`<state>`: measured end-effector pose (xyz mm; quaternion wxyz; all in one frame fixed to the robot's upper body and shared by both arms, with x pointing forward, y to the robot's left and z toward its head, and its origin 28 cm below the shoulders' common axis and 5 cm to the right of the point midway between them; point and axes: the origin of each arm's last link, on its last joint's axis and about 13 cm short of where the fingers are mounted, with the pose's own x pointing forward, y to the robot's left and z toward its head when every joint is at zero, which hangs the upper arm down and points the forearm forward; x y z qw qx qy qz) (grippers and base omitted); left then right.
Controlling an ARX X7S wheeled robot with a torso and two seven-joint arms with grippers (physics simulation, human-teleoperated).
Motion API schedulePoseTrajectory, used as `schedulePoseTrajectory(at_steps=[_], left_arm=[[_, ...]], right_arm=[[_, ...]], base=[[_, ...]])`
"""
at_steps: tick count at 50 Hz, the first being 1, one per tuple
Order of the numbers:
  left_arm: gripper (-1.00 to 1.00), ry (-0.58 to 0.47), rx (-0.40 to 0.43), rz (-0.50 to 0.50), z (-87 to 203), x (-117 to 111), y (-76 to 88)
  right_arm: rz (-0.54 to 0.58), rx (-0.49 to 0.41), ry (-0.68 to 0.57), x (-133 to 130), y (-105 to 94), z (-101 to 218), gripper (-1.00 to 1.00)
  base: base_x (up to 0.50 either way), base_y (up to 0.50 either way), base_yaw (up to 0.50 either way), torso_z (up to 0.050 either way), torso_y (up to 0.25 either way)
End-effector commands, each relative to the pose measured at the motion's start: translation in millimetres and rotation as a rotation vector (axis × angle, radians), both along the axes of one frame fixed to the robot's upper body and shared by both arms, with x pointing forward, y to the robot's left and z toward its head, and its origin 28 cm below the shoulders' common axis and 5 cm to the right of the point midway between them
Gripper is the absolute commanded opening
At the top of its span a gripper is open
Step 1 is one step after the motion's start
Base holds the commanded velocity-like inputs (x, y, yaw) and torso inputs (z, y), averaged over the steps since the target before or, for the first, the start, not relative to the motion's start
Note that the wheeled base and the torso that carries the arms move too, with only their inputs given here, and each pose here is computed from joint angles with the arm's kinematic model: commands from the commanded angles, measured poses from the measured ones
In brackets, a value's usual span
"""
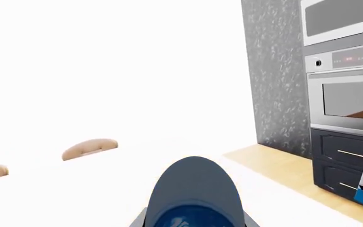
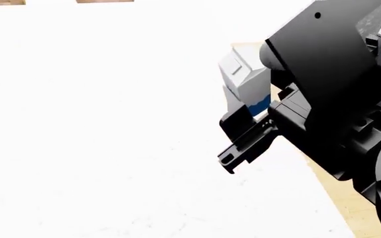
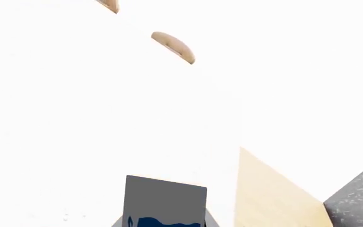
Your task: Move the drinks to the dining counter.
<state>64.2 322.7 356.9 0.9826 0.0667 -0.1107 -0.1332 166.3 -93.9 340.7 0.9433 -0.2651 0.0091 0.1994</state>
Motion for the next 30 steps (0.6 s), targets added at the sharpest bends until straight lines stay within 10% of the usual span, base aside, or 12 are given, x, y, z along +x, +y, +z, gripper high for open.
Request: schedulePoseTrajectory(at_steps=[1,30], left_arm=[[-1.0,-0.001,0.0,0.004,1.3,0.9,-0.2],[-1.0,0.019,0.005,0.003,-5.5,4.3,-0.5]], right_arm=[[-0.069,0.074,-0.006,13.8,1.5,10.9,-1.0],[0.122,0.35,0.233,50.0,21.5,-28.6,-1.0]], base=[[0.0,0.0,0.0,0.0,0.0],[0.0,0.0,0.0,0.001,0.001]])
